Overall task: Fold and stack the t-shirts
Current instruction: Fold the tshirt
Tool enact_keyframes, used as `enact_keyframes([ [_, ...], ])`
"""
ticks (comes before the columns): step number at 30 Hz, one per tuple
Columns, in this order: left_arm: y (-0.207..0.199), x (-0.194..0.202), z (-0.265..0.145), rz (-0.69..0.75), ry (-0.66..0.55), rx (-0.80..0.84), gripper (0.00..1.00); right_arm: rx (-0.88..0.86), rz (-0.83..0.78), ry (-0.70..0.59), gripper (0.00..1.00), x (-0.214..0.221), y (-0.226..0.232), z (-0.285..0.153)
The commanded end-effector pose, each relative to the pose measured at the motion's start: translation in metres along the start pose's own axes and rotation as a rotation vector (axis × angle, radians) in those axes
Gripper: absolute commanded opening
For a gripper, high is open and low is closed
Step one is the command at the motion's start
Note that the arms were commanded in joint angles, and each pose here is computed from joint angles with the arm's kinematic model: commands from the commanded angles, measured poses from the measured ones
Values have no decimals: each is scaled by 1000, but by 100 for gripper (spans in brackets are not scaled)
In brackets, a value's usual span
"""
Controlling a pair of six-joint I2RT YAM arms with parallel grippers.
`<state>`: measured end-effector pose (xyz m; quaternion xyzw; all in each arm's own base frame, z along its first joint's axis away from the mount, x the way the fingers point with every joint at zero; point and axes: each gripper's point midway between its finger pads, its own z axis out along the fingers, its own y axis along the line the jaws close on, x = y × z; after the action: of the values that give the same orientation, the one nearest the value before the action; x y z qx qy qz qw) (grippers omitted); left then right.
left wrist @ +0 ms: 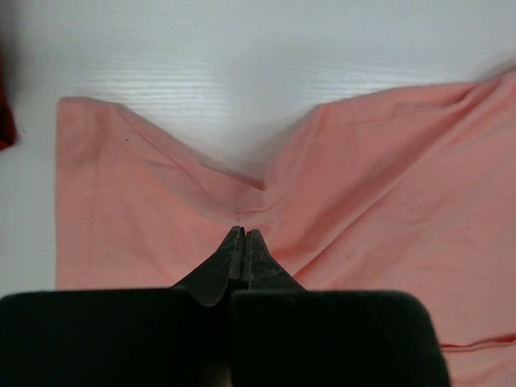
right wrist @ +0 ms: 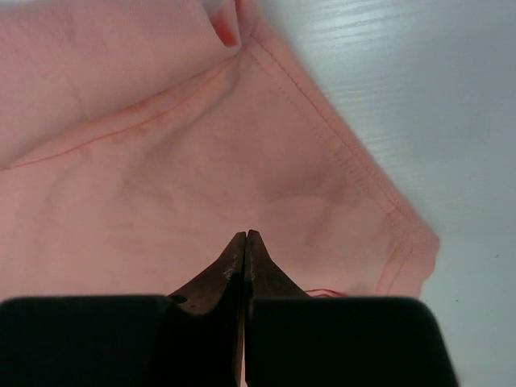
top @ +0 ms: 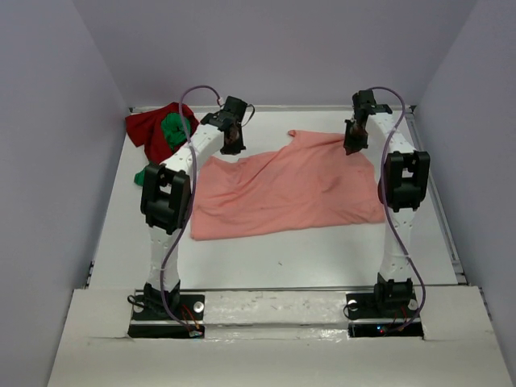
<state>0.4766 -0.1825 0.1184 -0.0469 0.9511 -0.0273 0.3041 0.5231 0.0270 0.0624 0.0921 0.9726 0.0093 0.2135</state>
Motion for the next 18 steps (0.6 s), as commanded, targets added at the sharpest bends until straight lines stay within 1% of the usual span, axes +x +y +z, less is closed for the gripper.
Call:
enact_keyframes([
  [1,-17,24,2,38,41,28,0,-7,29,-101,0,-16,0,-37],
  [2,-20,28,2,42,46,39,0,1,34,-100,0,-14,-2,-40],
  [3,-23,31,2,46,53,56,0,12,38,-75,0,-2,-5,-35],
  [4,-23,40,7,50,70,55,0,0,30,-100,0,-2,1,-49],
  [7,-17,52,21,53,108,15,0,4,52,-137,0,8,4,-63],
  [12,-12,49,33,53,117,-43,0,3,65,-158,0,26,6,-83],
  [14,-12,46,39,53,123,-51,0,19,61,-146,0,39,5,-84],
  [15,-10,46,43,48,132,-56,0,11,59,-165,0,39,8,-95],
  [17,-7,46,50,42,154,-71,0,23,65,-164,0,50,6,-99],
  [18,-6,47,53,38,165,-72,0,19,68,-188,0,50,4,-111],
])
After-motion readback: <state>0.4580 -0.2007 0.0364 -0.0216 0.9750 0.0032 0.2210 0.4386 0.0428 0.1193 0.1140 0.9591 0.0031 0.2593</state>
